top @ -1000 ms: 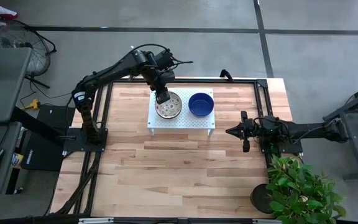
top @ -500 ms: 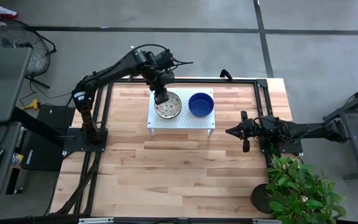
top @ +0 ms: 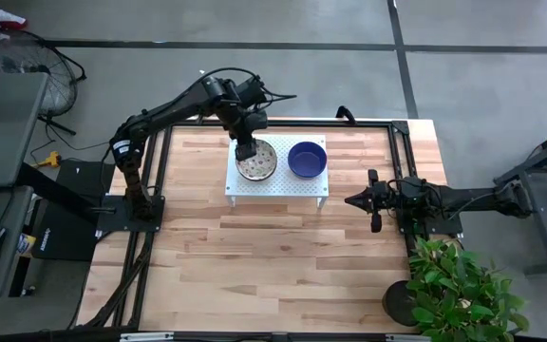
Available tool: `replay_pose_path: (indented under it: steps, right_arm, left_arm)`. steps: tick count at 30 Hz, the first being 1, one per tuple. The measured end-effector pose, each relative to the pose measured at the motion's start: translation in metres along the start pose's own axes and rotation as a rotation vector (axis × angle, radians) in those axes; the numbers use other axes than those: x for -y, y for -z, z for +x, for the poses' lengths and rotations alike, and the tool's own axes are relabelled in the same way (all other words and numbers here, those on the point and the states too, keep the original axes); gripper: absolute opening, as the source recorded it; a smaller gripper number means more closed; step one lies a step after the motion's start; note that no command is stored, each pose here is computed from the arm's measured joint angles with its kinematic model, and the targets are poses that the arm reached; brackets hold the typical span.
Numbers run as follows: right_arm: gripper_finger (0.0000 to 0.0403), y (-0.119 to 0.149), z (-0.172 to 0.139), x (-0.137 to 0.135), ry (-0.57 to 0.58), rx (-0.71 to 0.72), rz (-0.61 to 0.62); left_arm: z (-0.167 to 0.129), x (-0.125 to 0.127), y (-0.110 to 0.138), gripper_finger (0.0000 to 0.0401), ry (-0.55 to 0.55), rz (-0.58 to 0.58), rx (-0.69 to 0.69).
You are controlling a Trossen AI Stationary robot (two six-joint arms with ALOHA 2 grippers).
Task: Pick & Place Mini bowls
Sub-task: Stack the white patterned bowl on top of the white patterned bowls on the shelf
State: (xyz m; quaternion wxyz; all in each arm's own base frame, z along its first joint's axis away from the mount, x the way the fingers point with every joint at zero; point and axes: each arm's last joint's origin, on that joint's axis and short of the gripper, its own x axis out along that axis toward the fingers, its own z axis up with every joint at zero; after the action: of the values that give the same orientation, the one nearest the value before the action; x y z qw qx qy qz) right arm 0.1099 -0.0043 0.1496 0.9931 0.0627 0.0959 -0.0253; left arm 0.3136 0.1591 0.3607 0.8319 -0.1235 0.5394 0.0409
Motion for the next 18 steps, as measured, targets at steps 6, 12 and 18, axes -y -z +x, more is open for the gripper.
replay_pose_path:
  steps: [6,12,18]
  right_arm:
    - [0.0000,0.000,0.000,0.000,0.000,0.000,0.000]
    - [0.0000,0.000,0.000,0.000,-0.001,0.000,0.000]
    - [0.0000,0.000,0.000,0.000,0.000,0.000,0.000]
  left_arm:
    - [0.000,0.000,0.000,0.0161,-0.003,-0.001,-0.002]
    - [0.000,0.000,0.001,0.0161,-0.033,0.026,-0.020]
    - [-0.010,0.004,-0.001,0.0161,-0.032,0.041,0.000]
